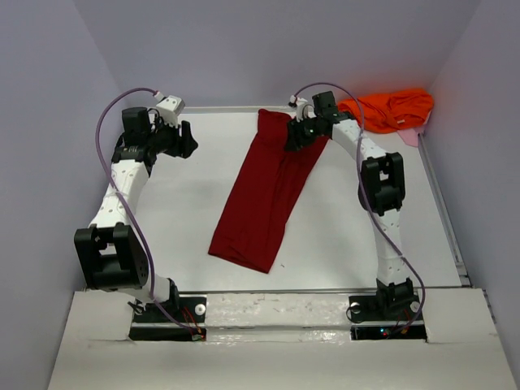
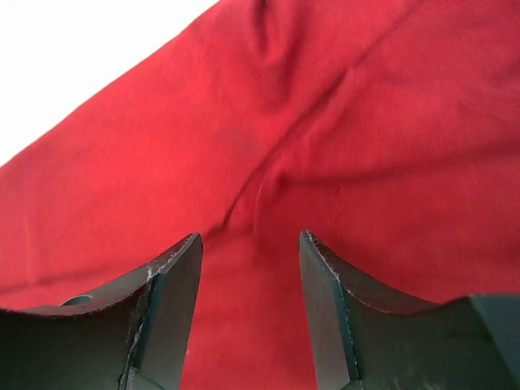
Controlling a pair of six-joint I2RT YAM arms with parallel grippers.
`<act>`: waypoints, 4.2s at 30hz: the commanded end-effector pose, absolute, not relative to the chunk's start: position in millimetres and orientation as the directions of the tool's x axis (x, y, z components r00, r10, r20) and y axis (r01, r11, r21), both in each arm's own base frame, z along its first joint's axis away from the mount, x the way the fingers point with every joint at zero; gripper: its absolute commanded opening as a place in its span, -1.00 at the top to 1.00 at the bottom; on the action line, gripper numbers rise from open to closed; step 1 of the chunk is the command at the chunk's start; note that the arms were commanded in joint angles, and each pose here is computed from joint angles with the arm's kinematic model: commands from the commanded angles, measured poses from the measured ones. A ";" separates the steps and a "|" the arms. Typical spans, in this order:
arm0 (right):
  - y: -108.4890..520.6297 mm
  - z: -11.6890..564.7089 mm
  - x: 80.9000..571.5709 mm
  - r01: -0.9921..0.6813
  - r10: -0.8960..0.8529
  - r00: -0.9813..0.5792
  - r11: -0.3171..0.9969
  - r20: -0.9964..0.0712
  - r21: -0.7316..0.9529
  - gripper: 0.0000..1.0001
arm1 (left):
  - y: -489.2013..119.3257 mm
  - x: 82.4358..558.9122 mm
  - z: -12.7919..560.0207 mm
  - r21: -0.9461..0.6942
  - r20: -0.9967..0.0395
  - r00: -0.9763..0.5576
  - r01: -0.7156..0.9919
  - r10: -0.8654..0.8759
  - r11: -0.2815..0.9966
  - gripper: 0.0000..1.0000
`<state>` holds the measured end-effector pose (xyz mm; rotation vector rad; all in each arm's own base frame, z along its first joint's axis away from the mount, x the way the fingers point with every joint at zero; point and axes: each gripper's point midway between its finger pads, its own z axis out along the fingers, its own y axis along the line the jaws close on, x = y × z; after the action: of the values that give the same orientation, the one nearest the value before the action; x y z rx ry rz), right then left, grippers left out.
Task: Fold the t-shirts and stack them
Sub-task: Rotate the rectangle-folded T-shirt at the center of the board.
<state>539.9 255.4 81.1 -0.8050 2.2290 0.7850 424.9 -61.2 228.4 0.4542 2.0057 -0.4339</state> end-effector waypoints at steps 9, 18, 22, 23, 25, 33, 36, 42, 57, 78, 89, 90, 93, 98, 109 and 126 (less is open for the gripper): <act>220.6 108.6 532.3 -0.647 -0.367 -0.565 0.752 -0.739 0.122 -0.10 | -52.3 429.7 268.2 -0.022 -0.946 -0.300 0.443 0.125 0.896 -0.32; 224.2 58.4 536.7 -0.569 -0.319 -0.693 0.793 -0.647 0.218 -0.08 | -58.6 421.5 272.7 -0.042 -0.949 -0.295 0.467 0.111 0.883 -0.33; 223.3 40.1 539.8 -0.534 -0.304 -0.730 0.812 -0.612 0.234 -0.08 | -58.9 420.6 272.9 -0.044 -0.949 -0.296 0.468 0.109 0.883 -0.33; 221.4 31.1 539.3 -0.523 -0.306 -0.744 0.820 -0.594 0.233 -0.08 | -59.3 420.1 272.9 -0.046 -0.949 -0.296 0.469 0.108 0.882 -0.33; 222.2 34.0 546.6 -0.518 -0.300 -0.741 0.825 -0.601 0.226 -0.09 | -60.5 419.2 271.4 -0.050 -0.949 -0.298 0.475 0.107 0.879 -0.33; 243.0 19.1 558.1 -0.545 -0.293 -0.755 0.778 -0.587 0.313 -0.11 | -63.7 418.0 268.0 -0.066 -0.946 -0.309 0.489 0.102 0.870 -0.33; 252.6 31.4 568.3 -0.582 -0.287 -0.717 0.747 -0.635 0.320 -0.13 | -64.2 418.6 266.5 -0.066 -0.944 -0.312 0.494 0.106 0.867 -0.33; 263.7 82.5 562.5 -0.657 -0.284 -0.648 0.678 -0.707 0.330 -0.13 | -62.6 416.8 267.3 -0.051 -0.947 -0.301 0.490 0.115 0.870 -0.33; 257.7 148.3 375.1 -0.817 -0.423 -0.548 0.453 -0.722 0.355 -0.12 | -7.4 382.8 197.6 -0.036 -0.954 -0.286 0.391 0.084 0.920 -0.35; 390.6 75.8 264.5 -0.916 -0.662 -0.390 0.204 -0.640 0.346 -0.07 | 19.8 372.2 183.7 -0.007 -0.964 -0.259 0.270 0.065 0.963 -0.39; 377.5 25.5 225.8 -0.891 -0.751 -0.407 0.201 -0.520 0.407 -0.07 | 22.8 375.2 185.4 -0.008 -0.960 -0.272 0.259 0.065 0.966 -0.39; 374.9 23.0 224.6 -0.891 -0.757 -0.405 0.202 -0.513 0.405 -0.08 | 22.5 375.1 184.9 -0.012 -0.959 -0.275 0.260 0.062 0.965 -0.39; 361.9 10.0 217.3 -0.886 -0.784 -0.409 0.219 -0.467 0.409 -0.07 | 22.7 375.7 183.6 -0.017 -0.957 -0.283 0.261 0.060 0.965 -0.39; 336.4 -1.8 206.0 -0.888 -0.816 -0.409 0.252 -0.409 0.385 -0.06 | 22.2 376.4 190.0 -0.030 -0.956 -0.291 0.258 0.048 0.966 -0.39; 291.3 11.1 206.4 -0.890 -0.834 -0.437 0.345 -0.337 0.300 -0.06 | 13.0 372.3 188.4 -0.050 -0.954 -0.296 0.304 0.044 0.951 -0.39; 255.6 160.3 283.5 -0.881 -0.639 -0.401 0.465 -0.657 0.086 -0.22 | -11.7 348.8 262.2 -0.040 -0.955 -0.281 0.443 0.097 0.896 -0.42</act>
<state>275.3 279.4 128.6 -1.3212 2.2266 0.6680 357.7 5.5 250.1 0.3270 1.7913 -0.2302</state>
